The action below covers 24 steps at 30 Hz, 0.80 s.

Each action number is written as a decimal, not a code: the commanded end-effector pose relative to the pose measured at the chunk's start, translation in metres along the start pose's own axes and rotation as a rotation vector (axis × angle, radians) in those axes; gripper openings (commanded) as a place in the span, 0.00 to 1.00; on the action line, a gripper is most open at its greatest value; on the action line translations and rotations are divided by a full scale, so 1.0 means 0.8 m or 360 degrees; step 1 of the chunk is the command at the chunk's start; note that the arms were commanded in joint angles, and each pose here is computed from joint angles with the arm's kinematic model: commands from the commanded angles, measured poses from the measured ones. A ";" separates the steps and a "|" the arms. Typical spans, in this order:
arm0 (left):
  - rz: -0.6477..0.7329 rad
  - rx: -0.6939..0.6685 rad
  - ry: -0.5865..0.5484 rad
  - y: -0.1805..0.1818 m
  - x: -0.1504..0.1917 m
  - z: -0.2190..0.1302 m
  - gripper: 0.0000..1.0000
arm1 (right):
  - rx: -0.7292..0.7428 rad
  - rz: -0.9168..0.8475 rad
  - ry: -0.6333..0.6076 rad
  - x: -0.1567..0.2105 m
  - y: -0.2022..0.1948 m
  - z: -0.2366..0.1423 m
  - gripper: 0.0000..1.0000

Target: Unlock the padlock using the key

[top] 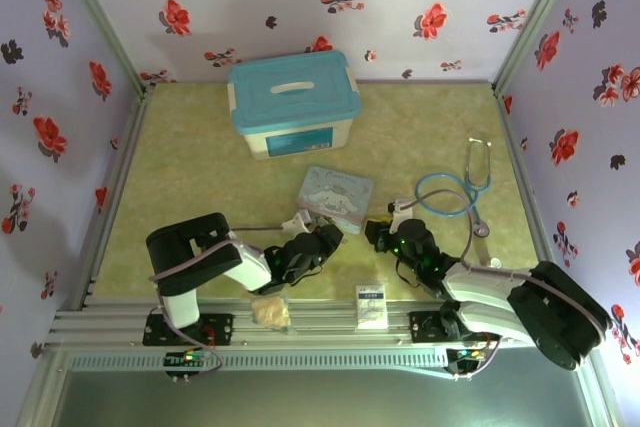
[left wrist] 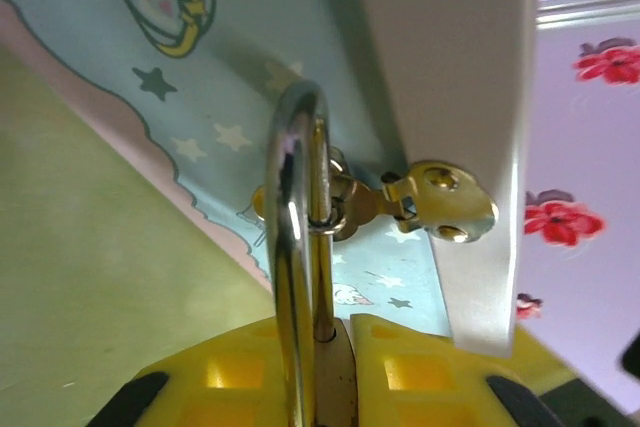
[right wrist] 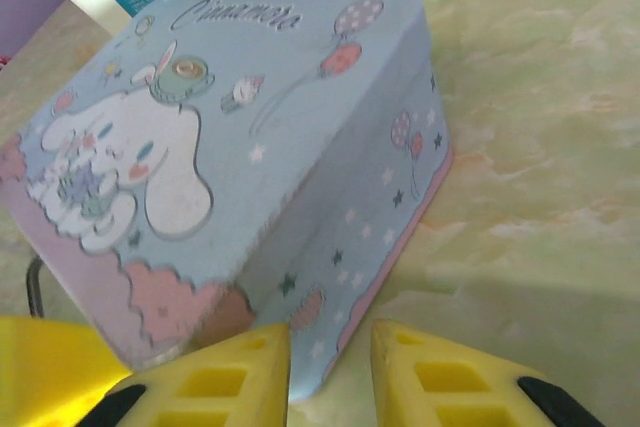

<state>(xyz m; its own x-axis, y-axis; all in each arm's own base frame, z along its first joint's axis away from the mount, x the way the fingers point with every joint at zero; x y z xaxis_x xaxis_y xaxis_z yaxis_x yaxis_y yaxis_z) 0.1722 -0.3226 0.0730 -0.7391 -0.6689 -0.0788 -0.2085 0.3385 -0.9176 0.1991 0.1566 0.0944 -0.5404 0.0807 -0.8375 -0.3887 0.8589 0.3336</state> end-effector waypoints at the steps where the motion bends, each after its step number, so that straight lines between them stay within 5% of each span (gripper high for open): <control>1: 0.0151 -0.0093 0.0080 -0.002 0.000 -0.005 0.00 | 0.0004 -0.0029 -0.0050 -0.016 0.005 0.007 0.30; 24: 0.0893 -0.0976 0.0311 0.026 -0.041 -0.036 0.05 | 0.0040 -0.0047 -0.0016 -0.006 -0.001 0.009 0.32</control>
<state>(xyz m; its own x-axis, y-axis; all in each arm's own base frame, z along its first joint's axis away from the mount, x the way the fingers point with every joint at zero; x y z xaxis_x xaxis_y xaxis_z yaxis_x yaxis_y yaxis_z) 0.1820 -0.2929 0.0806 -0.8898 -0.3043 -0.3401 -0.0786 0.8362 -0.5427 0.2038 0.1606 0.0889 -0.5547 0.0496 -0.8306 -0.3891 0.8669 0.3116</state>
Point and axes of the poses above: each hand's point on the last joint's axis, 136 mm out from that joint toward the fingers, its own z axis out along the fingers, its own y axis along the line the jaws close on, x = y × z, the point moved 6 cm from there along -z, back along the fingers, and after that the axes turned 5 degrees about -z, right-handed, at the moved point
